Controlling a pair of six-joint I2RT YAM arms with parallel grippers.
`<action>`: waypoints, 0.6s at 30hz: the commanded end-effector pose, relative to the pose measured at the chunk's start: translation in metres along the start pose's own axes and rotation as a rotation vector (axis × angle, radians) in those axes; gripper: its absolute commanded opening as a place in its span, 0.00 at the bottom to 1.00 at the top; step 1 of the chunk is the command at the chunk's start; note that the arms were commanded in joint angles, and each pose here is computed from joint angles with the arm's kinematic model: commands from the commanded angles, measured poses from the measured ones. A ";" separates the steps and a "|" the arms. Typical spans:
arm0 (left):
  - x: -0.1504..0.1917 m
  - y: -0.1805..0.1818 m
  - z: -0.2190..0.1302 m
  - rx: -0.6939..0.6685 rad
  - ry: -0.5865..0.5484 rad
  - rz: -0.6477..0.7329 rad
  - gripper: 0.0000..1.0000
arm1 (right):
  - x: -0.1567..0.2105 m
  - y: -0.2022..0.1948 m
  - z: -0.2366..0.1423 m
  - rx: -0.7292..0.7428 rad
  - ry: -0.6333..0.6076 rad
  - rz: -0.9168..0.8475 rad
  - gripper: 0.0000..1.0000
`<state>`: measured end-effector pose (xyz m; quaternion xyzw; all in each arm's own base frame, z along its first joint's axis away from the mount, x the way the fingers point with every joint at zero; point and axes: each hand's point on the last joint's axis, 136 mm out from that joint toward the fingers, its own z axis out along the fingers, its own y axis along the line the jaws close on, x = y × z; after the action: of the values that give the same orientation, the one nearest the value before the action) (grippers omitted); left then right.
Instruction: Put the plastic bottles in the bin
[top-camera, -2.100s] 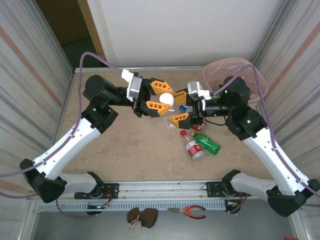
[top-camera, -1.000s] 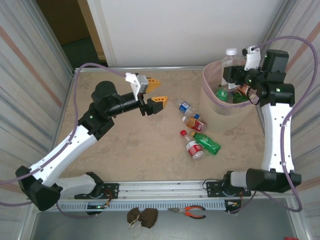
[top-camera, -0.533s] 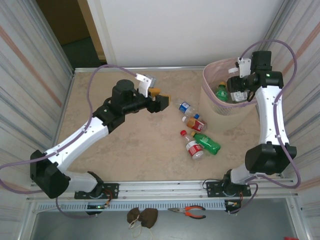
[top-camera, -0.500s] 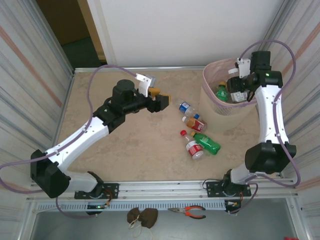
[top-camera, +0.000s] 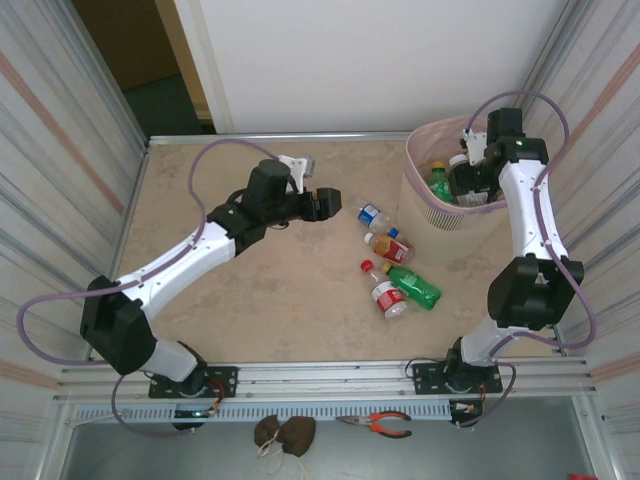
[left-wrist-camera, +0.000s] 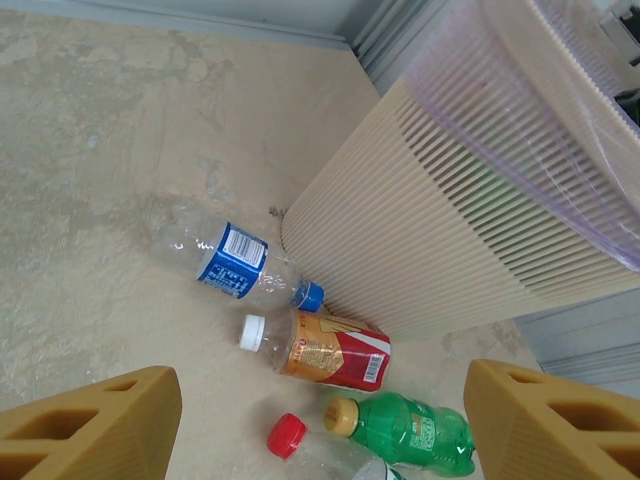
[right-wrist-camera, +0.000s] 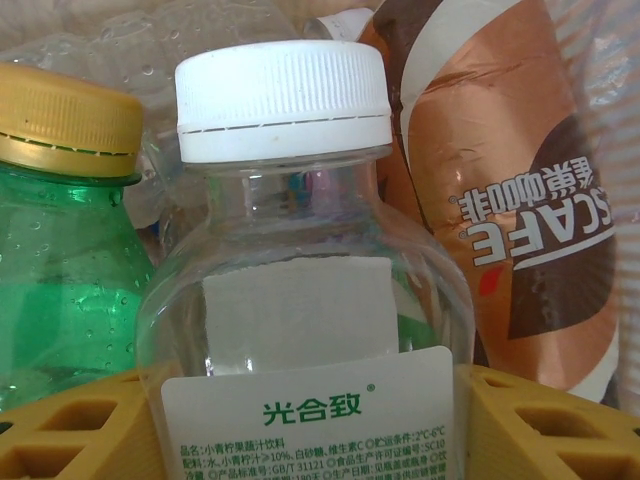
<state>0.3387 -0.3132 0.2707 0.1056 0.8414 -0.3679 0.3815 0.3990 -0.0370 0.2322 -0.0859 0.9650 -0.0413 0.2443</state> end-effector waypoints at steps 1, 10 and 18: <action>-0.008 0.005 0.000 -0.067 -0.011 -0.059 0.75 | 0.016 0.004 0.022 -0.030 0.100 -0.007 0.63; 0.022 0.016 0.025 -0.153 0.077 -0.181 0.75 | 0.005 0.007 -0.009 -0.023 0.009 0.006 0.78; 0.051 0.019 0.044 -0.179 0.125 -0.275 0.75 | -0.004 0.008 -0.042 -0.009 -0.093 0.017 0.85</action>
<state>0.3378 -0.3343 0.2097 0.0086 0.8972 -0.3323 0.2908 0.3931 -0.0318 0.2510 -0.0858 0.9591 -0.0360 0.2673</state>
